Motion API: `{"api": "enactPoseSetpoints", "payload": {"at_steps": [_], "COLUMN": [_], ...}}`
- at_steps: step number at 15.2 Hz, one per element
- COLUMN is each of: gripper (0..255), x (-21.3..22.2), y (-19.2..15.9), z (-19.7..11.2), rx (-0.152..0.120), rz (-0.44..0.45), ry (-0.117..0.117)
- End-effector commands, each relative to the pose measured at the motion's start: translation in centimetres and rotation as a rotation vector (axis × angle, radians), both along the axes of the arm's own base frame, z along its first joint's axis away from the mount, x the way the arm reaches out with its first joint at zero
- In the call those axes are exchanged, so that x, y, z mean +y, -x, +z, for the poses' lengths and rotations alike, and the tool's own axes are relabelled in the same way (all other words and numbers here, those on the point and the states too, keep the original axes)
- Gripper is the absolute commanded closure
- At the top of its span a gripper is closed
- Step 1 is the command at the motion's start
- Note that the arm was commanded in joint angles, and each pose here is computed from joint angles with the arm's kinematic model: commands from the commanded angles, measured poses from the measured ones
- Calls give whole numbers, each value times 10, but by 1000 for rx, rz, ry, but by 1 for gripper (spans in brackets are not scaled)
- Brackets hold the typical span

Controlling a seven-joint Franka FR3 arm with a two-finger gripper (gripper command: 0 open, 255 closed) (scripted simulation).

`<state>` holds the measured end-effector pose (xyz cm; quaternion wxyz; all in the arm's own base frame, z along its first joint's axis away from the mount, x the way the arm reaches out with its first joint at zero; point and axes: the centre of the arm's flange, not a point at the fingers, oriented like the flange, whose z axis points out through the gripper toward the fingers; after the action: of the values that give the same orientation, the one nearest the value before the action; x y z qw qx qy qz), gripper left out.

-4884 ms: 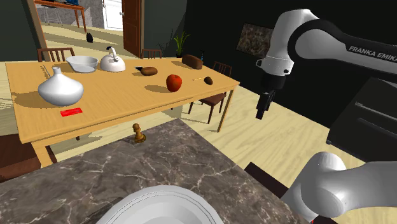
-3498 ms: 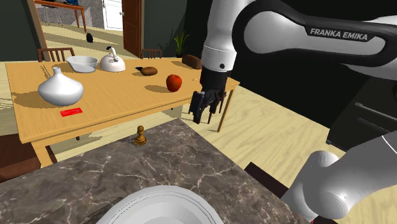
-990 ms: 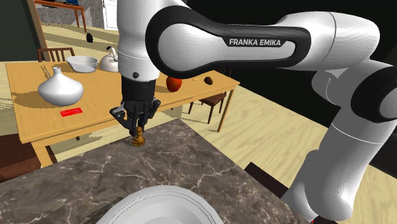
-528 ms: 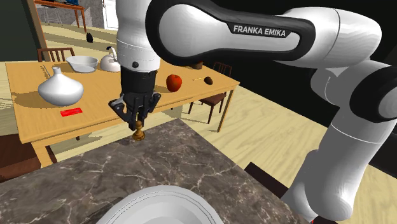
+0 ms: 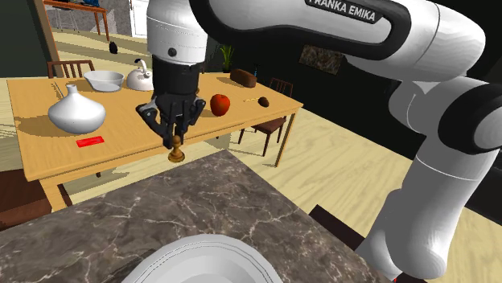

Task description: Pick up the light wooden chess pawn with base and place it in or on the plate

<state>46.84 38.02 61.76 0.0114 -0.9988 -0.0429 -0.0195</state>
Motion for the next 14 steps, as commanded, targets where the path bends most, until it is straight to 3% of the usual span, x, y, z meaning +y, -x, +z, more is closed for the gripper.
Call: {"api": "enactPoseSetpoints", "payload": {"at_steps": [1,4,14], "gripper": [255,255,255], "x": [1,1,55], "y": [0,0,120], "z": [10,25,32], "rx": [0,0,0], "rz": [0,0,0], "ry": [0,0,0]}}
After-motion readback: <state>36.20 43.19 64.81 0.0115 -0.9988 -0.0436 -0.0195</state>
